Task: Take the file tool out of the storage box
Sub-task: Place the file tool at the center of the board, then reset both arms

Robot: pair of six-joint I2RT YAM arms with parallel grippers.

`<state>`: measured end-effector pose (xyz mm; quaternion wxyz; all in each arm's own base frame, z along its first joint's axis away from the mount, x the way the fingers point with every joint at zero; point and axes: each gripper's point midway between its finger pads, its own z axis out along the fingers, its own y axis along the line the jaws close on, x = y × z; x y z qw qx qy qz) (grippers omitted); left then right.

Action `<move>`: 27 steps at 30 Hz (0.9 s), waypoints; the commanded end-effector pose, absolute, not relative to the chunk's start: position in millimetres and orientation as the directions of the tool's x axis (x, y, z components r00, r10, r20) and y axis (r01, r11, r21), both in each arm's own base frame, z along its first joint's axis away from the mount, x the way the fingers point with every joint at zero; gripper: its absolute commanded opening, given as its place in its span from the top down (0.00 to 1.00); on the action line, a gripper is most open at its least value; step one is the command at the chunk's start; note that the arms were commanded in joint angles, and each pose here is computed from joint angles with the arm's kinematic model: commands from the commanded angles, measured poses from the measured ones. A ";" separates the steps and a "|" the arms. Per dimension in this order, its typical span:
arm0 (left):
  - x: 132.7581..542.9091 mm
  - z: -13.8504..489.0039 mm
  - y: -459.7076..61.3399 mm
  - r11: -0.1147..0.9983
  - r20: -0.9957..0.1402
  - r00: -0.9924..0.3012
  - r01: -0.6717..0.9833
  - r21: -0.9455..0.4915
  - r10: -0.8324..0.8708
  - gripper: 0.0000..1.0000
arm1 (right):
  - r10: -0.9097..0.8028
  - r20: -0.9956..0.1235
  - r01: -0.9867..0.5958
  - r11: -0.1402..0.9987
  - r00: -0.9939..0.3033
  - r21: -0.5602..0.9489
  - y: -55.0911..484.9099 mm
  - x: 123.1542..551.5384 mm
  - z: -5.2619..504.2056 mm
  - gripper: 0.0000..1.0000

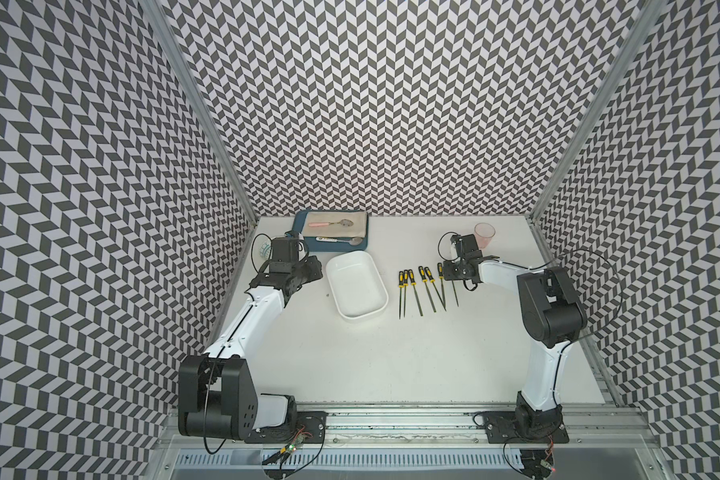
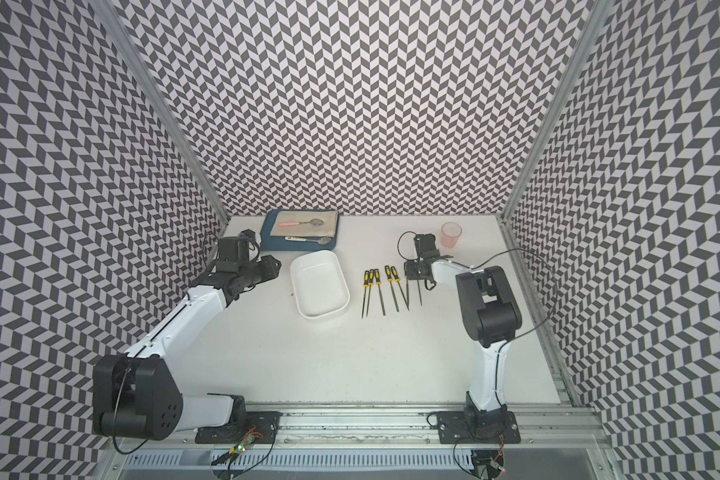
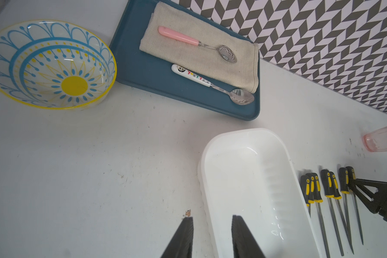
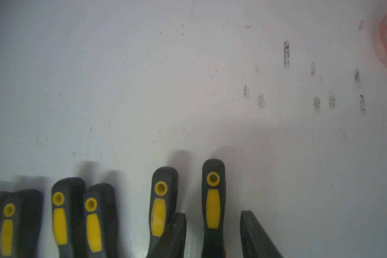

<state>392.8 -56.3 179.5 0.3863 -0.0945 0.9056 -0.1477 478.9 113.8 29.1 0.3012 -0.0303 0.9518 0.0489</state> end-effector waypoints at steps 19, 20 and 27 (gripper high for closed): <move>413.0 291.8 -12.0 0.951 -0.911 -0.279 -0.148 -0.270 -0.302 0.26 | 0.060 -0.911 -0.120 0.986 -0.407 0.119 102.7 461.0 278.9 0.00; 411.7 290.9 -5.0 0.951 -0.923 -0.251 -0.172 -0.256 -0.294 0.22 | 0.063 -0.930 -0.117 0.987 -0.363 0.113 98.3 454.2 293.0 0.00; 400.2 257.9 26.9 0.940 -0.965 -0.137 -0.289 -0.178 -0.225 0.12 | 0.116 -0.981 -0.003 0.993 -0.157 0.118 46.7 411.2 336.6 0.00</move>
